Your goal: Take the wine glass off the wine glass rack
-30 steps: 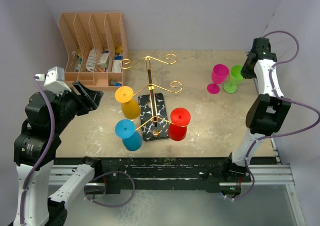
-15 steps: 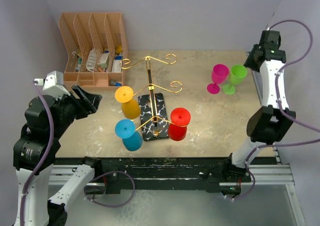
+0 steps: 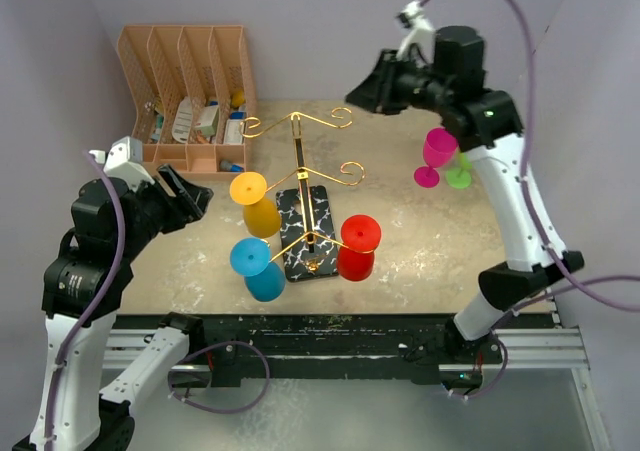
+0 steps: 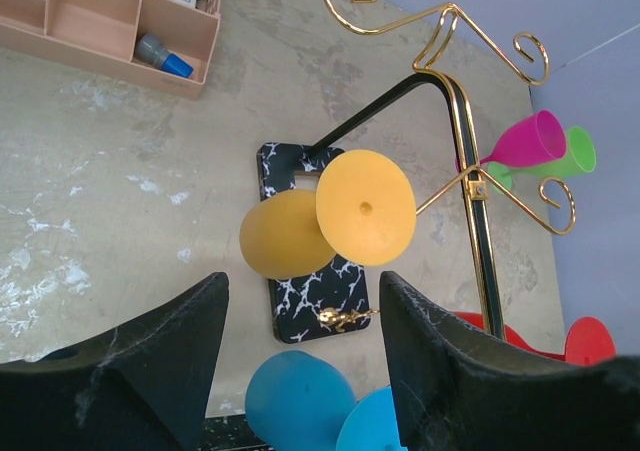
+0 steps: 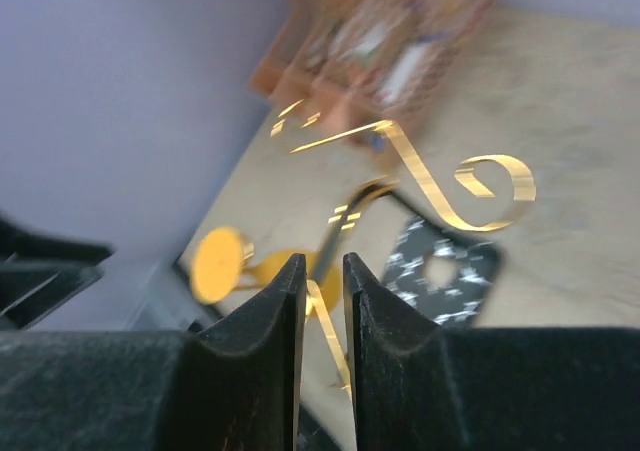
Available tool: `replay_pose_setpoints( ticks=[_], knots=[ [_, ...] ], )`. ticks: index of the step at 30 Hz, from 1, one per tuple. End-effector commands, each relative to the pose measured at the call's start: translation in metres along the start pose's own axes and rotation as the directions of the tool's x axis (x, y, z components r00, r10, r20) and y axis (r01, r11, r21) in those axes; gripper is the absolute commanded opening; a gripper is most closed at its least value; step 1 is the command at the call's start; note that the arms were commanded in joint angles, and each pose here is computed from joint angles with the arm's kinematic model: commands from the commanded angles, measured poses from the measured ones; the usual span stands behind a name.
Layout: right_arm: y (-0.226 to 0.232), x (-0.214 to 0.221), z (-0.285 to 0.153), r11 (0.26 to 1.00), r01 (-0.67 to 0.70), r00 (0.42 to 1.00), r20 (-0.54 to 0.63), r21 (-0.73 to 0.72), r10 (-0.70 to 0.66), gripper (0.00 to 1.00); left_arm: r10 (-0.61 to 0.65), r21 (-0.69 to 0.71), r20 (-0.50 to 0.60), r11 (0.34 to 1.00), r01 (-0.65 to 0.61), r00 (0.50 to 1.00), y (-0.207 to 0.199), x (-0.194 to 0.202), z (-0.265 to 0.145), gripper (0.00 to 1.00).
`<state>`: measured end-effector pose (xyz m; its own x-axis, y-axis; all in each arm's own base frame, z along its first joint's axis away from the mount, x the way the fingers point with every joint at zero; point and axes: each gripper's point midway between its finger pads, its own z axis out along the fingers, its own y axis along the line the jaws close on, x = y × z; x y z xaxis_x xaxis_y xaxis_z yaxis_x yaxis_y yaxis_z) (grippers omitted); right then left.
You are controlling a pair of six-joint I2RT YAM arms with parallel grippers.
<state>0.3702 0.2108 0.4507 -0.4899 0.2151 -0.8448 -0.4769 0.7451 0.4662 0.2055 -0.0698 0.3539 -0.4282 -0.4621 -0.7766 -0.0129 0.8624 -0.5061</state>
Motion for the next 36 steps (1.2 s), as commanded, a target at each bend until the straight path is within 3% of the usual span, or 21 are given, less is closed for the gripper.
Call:
replay_pose_setpoints(
  ticks=[1, 4, 12, 21, 36],
  knots=[
    [0.08, 0.042, 0.026, 0.961, -0.085, 0.983, -0.182, -0.264, 0.037, 0.24, -0.021, 0.02, 0.043, 1.0, 0.02, 0.999, -0.004, -0.007, -0.005, 0.65],
    [0.111, 0.069, 0.038, 0.943, -0.095, 0.965, -0.26, -0.32, 0.009, 0.25, -0.024, -0.003, 0.052, 1.0, 0.024, 0.998, 0.002, -0.005, -0.012, 0.65],
    [0.14, 0.13, 0.062, 0.935, -0.088, 0.917, -0.395, -0.343, -0.059, 0.26, -0.043, -0.03, 0.023, 0.999, 0.044, 0.999, 0.013, 0.011, -0.012, 0.66],
    [0.14, 0.163, 0.082, 0.959, -0.046, 0.892, -0.445, -0.278, -0.086, 0.42, -0.056, -0.036, 0.006, 0.998, 0.056, 0.998, 0.016, 0.018, -0.004, 0.66],
    [0.137, 0.19, 0.108, 0.967, -0.032, 0.866, -0.49, -0.251, -0.098, 0.39, -0.053, -0.045, -0.008, 0.998, 0.053, 0.999, 0.02, 0.024, 0.004, 0.65]
  ],
)
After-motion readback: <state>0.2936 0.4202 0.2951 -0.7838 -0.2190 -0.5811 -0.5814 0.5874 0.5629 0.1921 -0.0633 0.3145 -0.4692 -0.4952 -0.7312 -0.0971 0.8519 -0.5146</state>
